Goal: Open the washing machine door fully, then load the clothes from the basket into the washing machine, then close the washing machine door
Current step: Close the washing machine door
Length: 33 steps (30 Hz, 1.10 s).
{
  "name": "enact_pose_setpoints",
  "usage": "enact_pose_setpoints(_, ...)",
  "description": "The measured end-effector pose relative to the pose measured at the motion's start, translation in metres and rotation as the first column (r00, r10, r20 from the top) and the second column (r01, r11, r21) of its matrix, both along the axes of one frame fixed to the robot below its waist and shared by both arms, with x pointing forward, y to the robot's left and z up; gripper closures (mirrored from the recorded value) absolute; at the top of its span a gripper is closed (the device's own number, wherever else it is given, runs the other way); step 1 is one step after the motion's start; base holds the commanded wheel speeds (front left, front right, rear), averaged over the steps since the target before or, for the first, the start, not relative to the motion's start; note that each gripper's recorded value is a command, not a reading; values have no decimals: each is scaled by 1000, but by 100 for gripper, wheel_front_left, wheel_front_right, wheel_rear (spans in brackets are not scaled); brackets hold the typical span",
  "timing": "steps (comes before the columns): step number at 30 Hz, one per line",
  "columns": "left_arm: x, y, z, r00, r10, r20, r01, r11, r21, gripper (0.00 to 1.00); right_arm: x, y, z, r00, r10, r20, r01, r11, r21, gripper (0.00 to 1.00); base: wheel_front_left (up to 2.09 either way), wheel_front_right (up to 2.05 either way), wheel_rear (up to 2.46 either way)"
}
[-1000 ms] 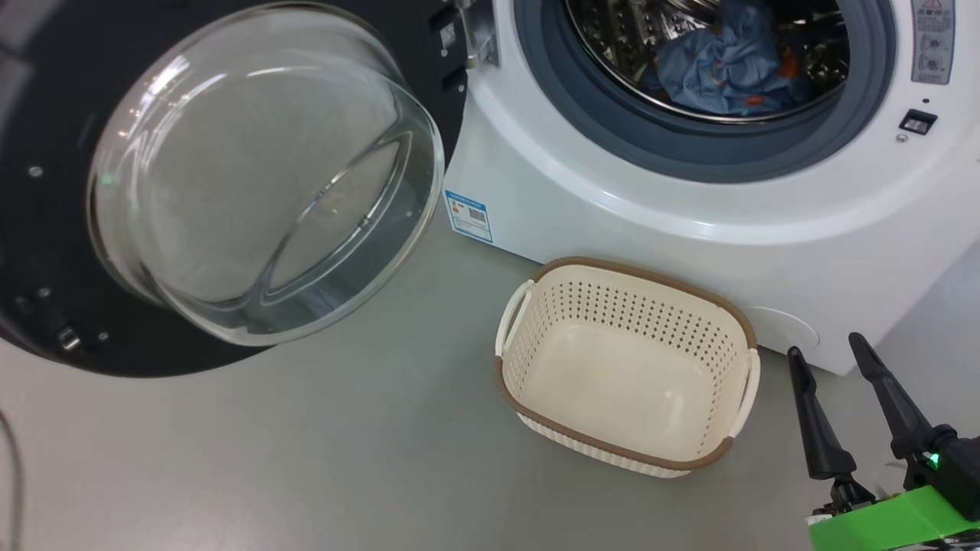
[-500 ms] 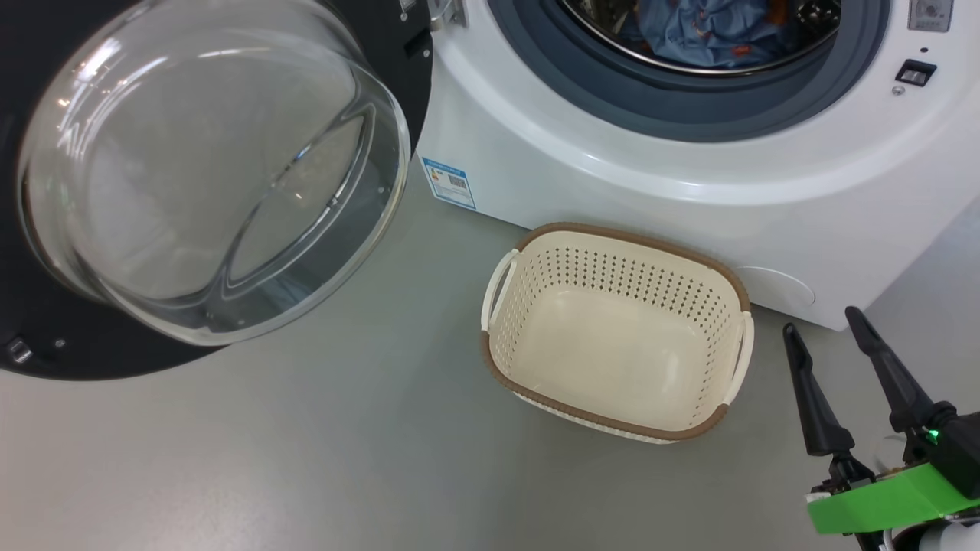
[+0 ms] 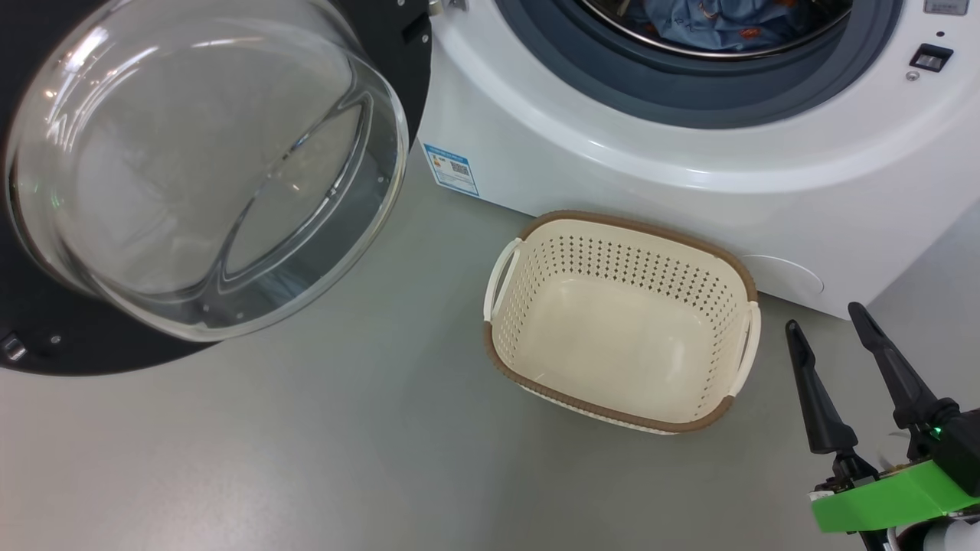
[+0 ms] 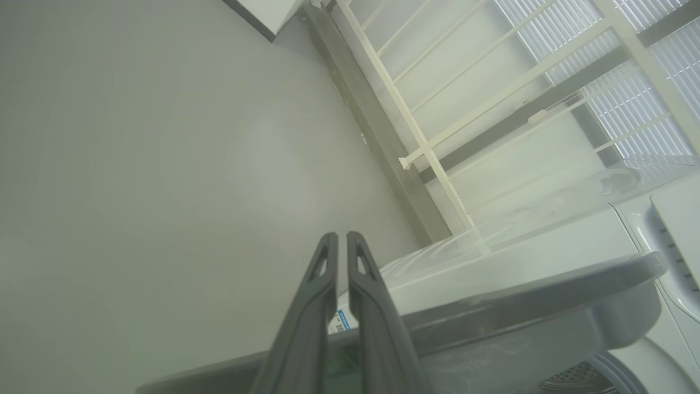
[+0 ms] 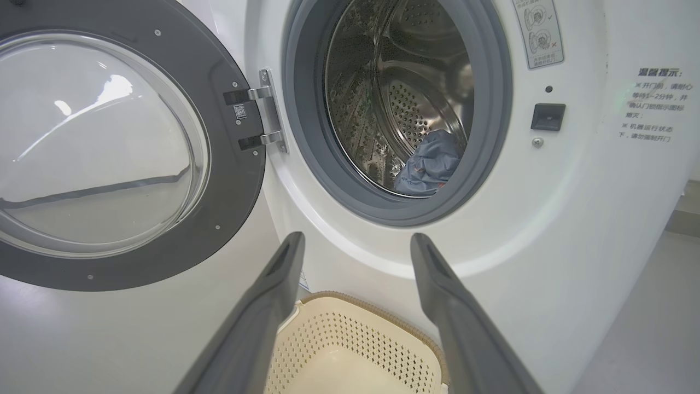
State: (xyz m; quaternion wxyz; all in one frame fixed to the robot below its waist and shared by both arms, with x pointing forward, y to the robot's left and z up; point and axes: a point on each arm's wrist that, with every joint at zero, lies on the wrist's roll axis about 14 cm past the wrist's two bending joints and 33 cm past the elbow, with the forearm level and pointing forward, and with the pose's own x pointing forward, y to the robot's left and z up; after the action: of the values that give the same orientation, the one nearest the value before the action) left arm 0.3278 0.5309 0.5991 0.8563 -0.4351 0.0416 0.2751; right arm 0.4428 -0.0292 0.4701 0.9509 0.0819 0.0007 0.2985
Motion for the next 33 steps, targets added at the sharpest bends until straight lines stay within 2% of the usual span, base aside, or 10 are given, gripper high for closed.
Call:
enact_pose_setpoints(9, 5, -16, -10, 993, -102, -63, 99, 994, -50, 100, -1, 3, 0, 1000, 10, 1, -10, 1000, -1, 0, 0, 0, 0)
enact_pose_setpoints(19, 5, -31, -6, 973, -211, -94, 206, 977, -61, 100, -1, 2, 2, 1000, 9, 7, -9, 1000, -1, 0, 0, 0, 0)
enact_pose_setpoints(33, -9, -61, -10, 916, -379, -130, 366, 924, -113, 100, -2, 4, 12, 999, 12, 31, -12, 1000, 0, 0, 0, 0, 0)
